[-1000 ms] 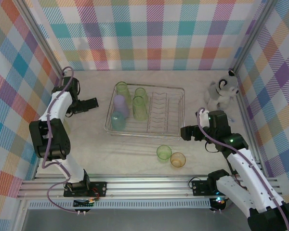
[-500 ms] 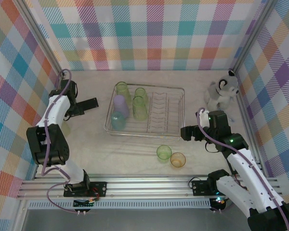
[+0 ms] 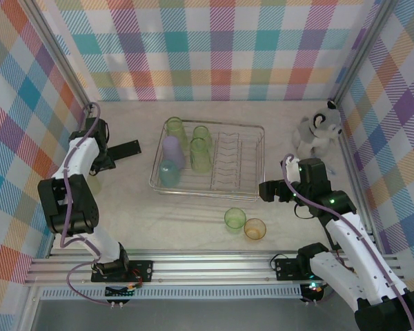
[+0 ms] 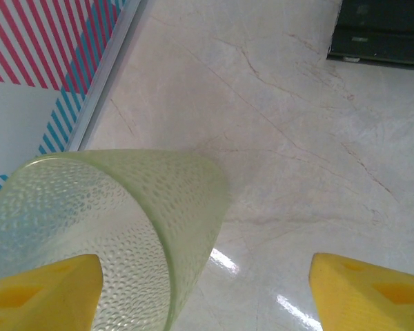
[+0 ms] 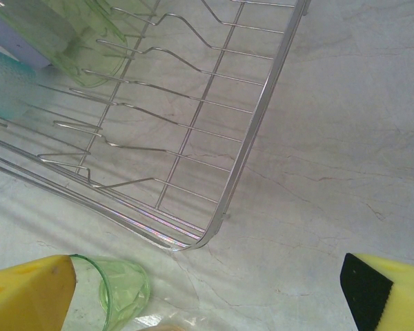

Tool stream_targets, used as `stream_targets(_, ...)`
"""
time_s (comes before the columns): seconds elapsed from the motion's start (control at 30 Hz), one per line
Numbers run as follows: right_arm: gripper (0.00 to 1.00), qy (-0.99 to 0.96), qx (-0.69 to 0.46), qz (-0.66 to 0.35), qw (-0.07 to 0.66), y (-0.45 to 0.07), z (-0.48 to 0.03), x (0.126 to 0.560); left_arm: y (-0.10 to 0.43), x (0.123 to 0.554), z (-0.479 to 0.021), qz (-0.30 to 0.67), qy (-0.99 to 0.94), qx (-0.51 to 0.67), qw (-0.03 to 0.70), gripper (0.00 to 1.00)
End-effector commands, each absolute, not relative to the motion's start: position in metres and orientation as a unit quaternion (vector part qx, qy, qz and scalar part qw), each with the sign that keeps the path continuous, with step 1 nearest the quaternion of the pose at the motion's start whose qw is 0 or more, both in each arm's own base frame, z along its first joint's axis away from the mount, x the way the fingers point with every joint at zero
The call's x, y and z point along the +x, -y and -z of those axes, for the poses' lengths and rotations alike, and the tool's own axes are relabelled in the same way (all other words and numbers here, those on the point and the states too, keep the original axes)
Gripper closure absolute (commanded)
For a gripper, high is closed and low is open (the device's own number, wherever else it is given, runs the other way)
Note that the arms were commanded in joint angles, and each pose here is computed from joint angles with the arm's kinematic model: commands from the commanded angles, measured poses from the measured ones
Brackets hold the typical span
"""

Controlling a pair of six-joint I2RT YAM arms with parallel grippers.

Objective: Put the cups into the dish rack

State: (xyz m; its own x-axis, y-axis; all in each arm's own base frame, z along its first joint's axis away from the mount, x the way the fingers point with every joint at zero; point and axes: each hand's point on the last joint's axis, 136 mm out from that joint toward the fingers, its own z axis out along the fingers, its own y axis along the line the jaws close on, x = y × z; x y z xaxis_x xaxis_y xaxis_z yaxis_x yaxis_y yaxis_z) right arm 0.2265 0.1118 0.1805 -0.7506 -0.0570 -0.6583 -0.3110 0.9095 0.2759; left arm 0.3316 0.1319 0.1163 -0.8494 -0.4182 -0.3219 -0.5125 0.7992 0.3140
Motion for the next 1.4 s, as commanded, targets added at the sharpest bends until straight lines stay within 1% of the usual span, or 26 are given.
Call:
stream_targets(0.0, 0.01, -0.917, -0.090, -0.187, 0.341, -0.110, -0.188, 0.228, -0.137, 0.326, -0.106, -0.201, -0.942, -0.248, 0.103, 0.24)
stream_targets(0.1, 0.01, -0.917, -0.089, -0.186, 0.343, -0.109, -0.189, 0.227, -0.136, 0.326, -0.102, -0.193, -0.944, -0.248, 0.102, 0.28)
stream_targets(0.2, 0.01, -0.917, -0.088, -0.183, 0.344, -0.108, -0.189, 0.228, -0.132, 0.328, -0.100, -0.181, -0.948, -0.241, 0.104, 0.36)
stream_targets(0.37, 0.01, -0.916, -0.088, -0.181, 0.346, -0.108, -0.189, 0.229, -0.132, 0.328, -0.096, -0.177, -0.949, -0.240, 0.105, 0.41)
stream_targets(0.47, 0.01, -0.917, -0.088, -0.180, 0.346, -0.108, -0.189, 0.229, -0.133, 0.327, -0.097, -0.182, -0.948, -0.239, 0.105, 0.50)
stream_targets(0.53, 0.01, -0.916, -0.087, -0.180, 0.348, -0.107, -0.189, 0.229, -0.134, 0.326, -0.099, -0.185, -0.946, -0.243, 0.107, 0.53)
stream_targets(0.6, 0.01, -0.915, -0.086, -0.180, 0.350, -0.107, -0.190, 0.229, -0.134, 0.325, -0.100, -0.186, -0.945, -0.246, 0.107, 0.60)
stream_targets(0.73, 0.01, -0.915, -0.085, -0.179, 0.351, -0.107, -0.190, 0.230, -0.134, 0.323, -0.102, -0.186, -0.944, -0.248, 0.111, 0.66)
stream_targets(0.87, 0.01, -0.915, -0.085, -0.178, 0.352, -0.106, -0.189, 0.230, -0.133, 0.322, -0.107, -0.183, -0.943, -0.249, 0.119, 0.76)
stream_targets(0.97, 0.01, -0.914, -0.085, -0.176, 0.356, -0.106, -0.191, 0.231, -0.126, 0.324, -0.118, -0.163, -0.944, -0.251, 0.139, 0.87)
stream_targets(1.03, 0.01, -0.913, -0.085, -0.177, 0.359, -0.106, -0.191, 0.231, -0.120, 0.326, -0.127, -0.143, -0.944, -0.252, 0.160, 0.92)
stream_targets(1.3, 0.01, -0.910, -0.090, -0.180, 0.362, -0.107, -0.192, 0.231, -0.072, 0.337, -0.190, 0.000, -0.939, -0.217, 0.268, 1.00)
stream_targets(1.37, 0.01, -0.910, -0.090, -0.180, 0.363, -0.107, -0.193, 0.231, -0.063, 0.338, -0.210, 0.027, -0.934, -0.209, 0.288, 1.00)
